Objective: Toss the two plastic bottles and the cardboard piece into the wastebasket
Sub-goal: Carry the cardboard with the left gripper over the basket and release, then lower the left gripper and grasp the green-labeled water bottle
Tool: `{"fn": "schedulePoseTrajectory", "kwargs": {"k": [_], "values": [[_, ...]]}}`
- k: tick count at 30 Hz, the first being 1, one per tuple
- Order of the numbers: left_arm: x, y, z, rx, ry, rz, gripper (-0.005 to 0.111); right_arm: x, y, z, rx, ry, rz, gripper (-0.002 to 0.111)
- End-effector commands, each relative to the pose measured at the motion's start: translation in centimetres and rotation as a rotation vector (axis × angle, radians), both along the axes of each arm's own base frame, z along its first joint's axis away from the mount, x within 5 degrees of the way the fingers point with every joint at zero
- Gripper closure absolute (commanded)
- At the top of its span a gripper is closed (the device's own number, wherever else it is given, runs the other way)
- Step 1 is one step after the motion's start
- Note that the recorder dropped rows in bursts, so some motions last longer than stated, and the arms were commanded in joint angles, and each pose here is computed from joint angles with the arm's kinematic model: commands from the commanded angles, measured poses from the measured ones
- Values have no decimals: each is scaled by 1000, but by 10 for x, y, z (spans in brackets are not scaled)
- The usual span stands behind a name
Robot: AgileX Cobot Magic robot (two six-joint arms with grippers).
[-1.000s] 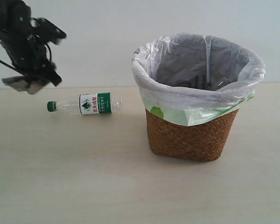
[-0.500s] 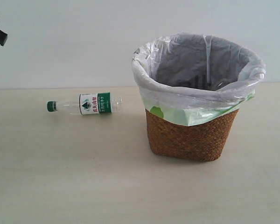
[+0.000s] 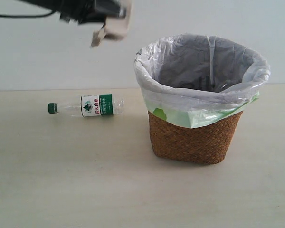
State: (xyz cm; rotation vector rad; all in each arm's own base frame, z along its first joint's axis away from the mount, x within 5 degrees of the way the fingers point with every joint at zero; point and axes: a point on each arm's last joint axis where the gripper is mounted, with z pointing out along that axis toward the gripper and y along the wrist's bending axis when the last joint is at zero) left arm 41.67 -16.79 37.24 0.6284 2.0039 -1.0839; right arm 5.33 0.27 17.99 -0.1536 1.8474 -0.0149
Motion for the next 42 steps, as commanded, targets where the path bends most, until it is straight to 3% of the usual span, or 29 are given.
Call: {"fn": "schedulePoseTrajectory", "kwargs": {"k": [1,2,5,9,14,17,20,23,26,27,29,33,36,42], "values": [[-12,-32,38,3,-199,-1,7,0,0,1,2,-10,-4,108],[-14,-38,34,86,-225,-11,-2,0,0,1,2,-10,-4,108],[-20,-53,20,260,-262,-50,0,0,0,1,2,-10,-4,108],[-17,-54,19,287,-273,20,0,0,0,1,2,-10,-4,108],[-9,-38,20,341,-267,106,0,0,0,1,2,-10,-4,108],[-1,-17,16,475,-243,227,0,0,0,1,2,-10,-4,108],[6,5,-1,794,-273,268,0,0,0,1,2,-10,-4,108],[11,5,-27,962,-315,112,0,0,0,1,2,-10,-4,108],[35,17,-85,1279,-291,32,0,0,0,1,2,-10,-4,108],[39,17,-105,1297,-213,44,0,0,0,1,2,-10,-4,108],[50,13,-139,1312,-189,4,0,0,0,1,2,-10,-4,108],[64,5,-181,1328,-246,-95,0,0,0,1,0,-10,-4,108],[73,-3,-197,1296,-353,-146,0,0,0,1,0,-10,-4,108],[84,-6,-223,1279,-441,-172,0,0,0,1,0,-10,-4,108]]}}
